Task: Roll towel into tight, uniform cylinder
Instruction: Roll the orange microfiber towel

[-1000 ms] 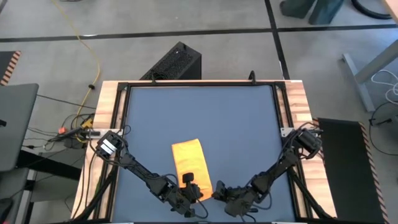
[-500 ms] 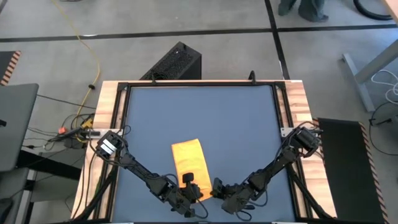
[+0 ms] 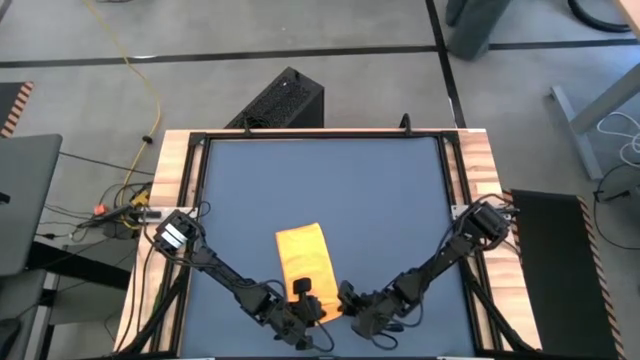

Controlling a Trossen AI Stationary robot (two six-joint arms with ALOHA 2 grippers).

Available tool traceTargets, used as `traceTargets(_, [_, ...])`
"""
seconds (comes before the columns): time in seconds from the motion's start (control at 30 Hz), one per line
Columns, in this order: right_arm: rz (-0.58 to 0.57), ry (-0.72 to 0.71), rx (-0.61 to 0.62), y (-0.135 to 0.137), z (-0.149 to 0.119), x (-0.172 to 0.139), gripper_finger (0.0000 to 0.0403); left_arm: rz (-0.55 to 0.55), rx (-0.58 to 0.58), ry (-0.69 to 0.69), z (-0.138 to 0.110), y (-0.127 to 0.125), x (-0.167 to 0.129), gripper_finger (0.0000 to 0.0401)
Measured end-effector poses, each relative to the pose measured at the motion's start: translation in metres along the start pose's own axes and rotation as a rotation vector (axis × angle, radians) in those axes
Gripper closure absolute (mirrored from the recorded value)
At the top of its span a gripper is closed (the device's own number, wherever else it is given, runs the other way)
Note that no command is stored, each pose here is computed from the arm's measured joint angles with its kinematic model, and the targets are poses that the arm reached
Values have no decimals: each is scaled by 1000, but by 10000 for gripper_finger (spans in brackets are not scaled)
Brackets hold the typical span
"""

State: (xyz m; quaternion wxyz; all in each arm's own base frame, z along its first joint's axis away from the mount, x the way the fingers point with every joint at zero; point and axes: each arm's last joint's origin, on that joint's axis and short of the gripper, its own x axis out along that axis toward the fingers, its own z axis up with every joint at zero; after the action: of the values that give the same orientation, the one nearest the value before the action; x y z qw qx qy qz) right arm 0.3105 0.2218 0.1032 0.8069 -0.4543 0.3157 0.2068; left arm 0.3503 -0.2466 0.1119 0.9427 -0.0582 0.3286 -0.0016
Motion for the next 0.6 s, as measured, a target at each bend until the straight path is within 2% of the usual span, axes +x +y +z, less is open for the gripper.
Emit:
traceTargets(0.2, [29, -33, 121, -1, 1, 1, 387, 6, 42, -27, 5, -4, -10, 401])
traceTargets(0.37, [43, -77, 268, -3, 4, 2, 379, 18, 77, -73, 13, -9, -21, 401])
traceTargets(0.6, [142, -154, 412, -7, 6, 2, 387, 5, 95, -72, 12, -16, -29, 401])
